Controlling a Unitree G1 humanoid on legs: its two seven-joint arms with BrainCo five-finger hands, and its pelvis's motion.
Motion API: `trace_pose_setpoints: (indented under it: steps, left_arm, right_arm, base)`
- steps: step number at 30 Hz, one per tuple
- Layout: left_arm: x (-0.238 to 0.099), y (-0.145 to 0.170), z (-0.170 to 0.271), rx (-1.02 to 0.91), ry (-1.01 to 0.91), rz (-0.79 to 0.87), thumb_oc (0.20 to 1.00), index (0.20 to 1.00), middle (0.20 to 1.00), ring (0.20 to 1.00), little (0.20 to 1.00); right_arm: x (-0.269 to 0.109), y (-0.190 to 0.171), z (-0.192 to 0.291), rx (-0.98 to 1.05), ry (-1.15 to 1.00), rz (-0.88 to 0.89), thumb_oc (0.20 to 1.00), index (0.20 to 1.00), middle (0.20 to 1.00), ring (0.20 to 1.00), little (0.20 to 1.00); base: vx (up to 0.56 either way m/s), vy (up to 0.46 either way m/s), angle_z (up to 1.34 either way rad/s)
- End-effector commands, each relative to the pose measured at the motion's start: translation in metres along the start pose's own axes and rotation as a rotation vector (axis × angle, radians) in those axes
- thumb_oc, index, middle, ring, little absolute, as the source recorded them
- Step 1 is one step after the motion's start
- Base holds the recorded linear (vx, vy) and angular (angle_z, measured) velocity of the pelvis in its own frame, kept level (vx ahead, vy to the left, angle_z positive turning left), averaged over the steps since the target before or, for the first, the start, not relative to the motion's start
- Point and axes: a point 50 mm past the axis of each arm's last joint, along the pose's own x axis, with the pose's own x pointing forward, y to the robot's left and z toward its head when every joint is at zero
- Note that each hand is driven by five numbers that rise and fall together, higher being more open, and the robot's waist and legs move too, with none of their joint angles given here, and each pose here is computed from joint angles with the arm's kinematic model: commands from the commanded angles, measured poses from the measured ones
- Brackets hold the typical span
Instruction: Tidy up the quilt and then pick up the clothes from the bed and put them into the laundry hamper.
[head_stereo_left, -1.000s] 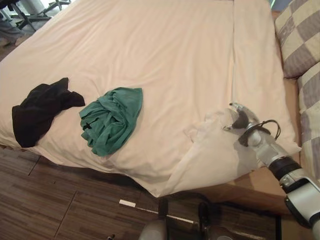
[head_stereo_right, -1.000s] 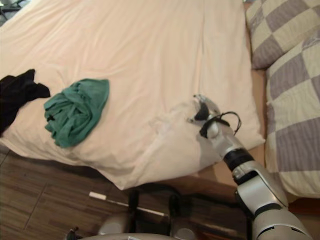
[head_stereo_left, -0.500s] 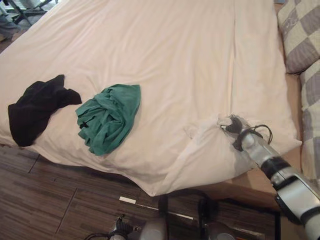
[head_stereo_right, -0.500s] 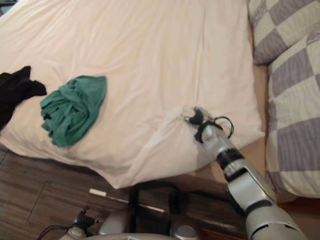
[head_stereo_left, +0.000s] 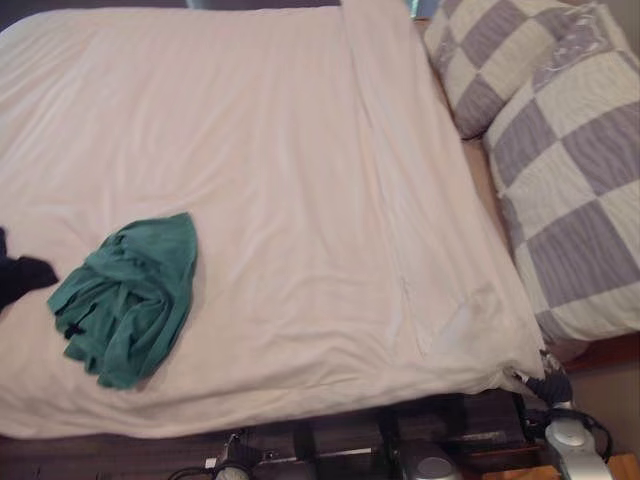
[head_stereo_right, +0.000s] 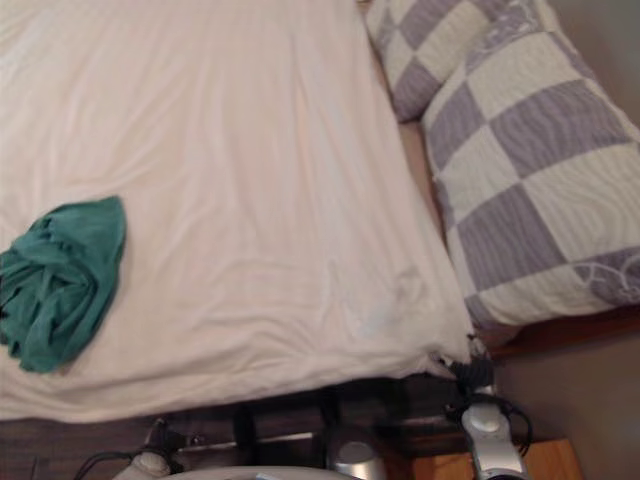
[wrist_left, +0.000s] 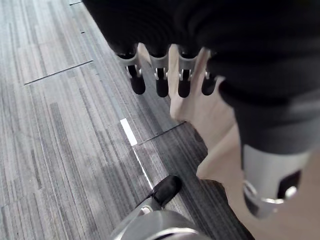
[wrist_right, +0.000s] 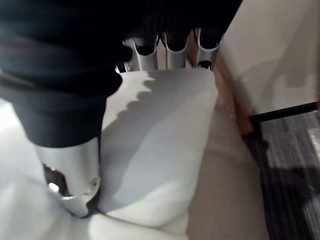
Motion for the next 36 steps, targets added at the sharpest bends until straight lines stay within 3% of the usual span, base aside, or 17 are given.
trace_pose_setpoints:
  steps: [1,4,6,11,12,14,15,19,20,23,28,33,35,36]
  left_arm:
    - [0.001,0.012,-0.013,0.034,0.059,0.044,1.0,1.0,1.0,1.0,1.0]
    - [0.001,0.012,-0.014,0.033,0.061,0.05,1.0,1.0,1.0,1.0,1.0]
    - [0.0,0.013,-0.015,0.033,0.058,0.059,1.0,1.0,1.0,1.0,1.0]
    - [0.0,0.011,-0.012,0.04,0.039,0.062,1.0,1.0,1.0,1.0,1.0]
    - [0.0,0.01,-0.013,0.046,0.043,0.061,1.0,1.0,1.0,1.0,1.0]
    - [-0.001,0.007,-0.013,0.048,0.047,0.057,1.0,1.0,1.0,1.0,1.0]
    - [-0.001,0.005,-0.015,0.051,0.056,0.053,1.0,1.0,1.0,1.0,1.0]
    - [-0.001,0.001,-0.015,0.067,0.067,0.046,1.0,1.0,1.0,1.0,1.0]
    - [-0.001,0.001,-0.015,0.067,0.067,0.046,1.0,1.0,1.0,1.0,1.0]
    - [-0.001,0.001,-0.012,0.07,0.059,0.048,1.0,1.0,1.0,1.0,1.0]
    - [0.0,0.001,-0.01,0.081,0.049,0.048,1.0,1.0,1.0,1.0,1.0]
    - [-0.001,-0.002,-0.008,0.086,0.044,0.045,1.0,1.0,1.0,1.0,1.0]
    - [-0.001,-0.001,-0.006,0.092,0.038,0.046,1.0,1.0,1.0,1.0,1.0]
    - [0.0,-0.001,-0.006,0.089,0.037,0.047,1.0,1.0,1.0,1.0,1.0]
  right_arm:
    - [-0.012,-0.015,-0.047,0.076,0.218,-0.148,1.0,1.0,1.0,1.0,1.0]
    - [-0.016,-0.013,-0.061,0.058,0.292,-0.165,1.0,1.0,1.0,1.0,1.0]
    - [-0.017,-0.029,-0.07,0.013,0.341,-0.245,1.0,1.0,1.0,1.0,1.0]
    - [-0.006,-0.076,-0.046,-0.094,0.235,-0.438,1.0,1.0,1.0,1.0,1.0]
    - [0.001,-0.099,-0.016,-0.087,0.117,-0.563,1.0,1.0,1.0,1.0,1.0]
    - [0.002,-0.109,0.0,-0.081,0.048,-0.622,1.0,1.0,1.0,1.0,1.0]
    - [0.002,-0.126,0.035,-0.046,-0.097,-0.739,1.0,1.0,1.0,1.0,1.0]
    - [-0.008,-0.136,0.119,0.06,-0.457,-0.883,1.0,1.0,1.0,1.0,1.0]
    - [-0.008,-0.136,0.119,0.06,-0.457,-0.883,1.0,1.0,1.0,1.0,1.0]
    - [-0.024,-0.126,0.189,0.093,-0.758,-0.857,1.0,1.0,1.0,1.0,1.0]
    - [-0.05,-0.098,0.246,0.092,-1.04,-0.752,1.0,1.0,1.0,1.0,1.0]
    - [-0.057,-0.066,0.274,0.155,-1.137,-0.592,1.0,1.0,1.0,1.0,1.0]
    - [-0.052,-0.051,0.282,0.18,-1.13,-0.491,0.209,0.209,0.209,0.209,0.209]
    - [-0.052,-0.051,0.284,0.183,-1.133,-0.489,0.2,0.2,0.2,0.2,0.2]
  base:
    - [0.02,0.073,-0.13]
    - [0.02,0.045,-0.19]
    - [0.03,0.048,-0.1]
    - [0.01,0.035,-0.02]
    - [0.0,0.0,0.0]
    - [0.01,0.02,0.0]
    - [0.03,0.029,0.0]
    - [0.01,0.005,0.0]
    - [0.02,0.005,-0.04]
    - [0.0,0.0,0.0]
    - [0.02,-0.01,0.08]
    - [0.0,-0.01,0.1]
    - [-0.02,-0.013,0.11]
    - [-0.06,-0.016,0.07]
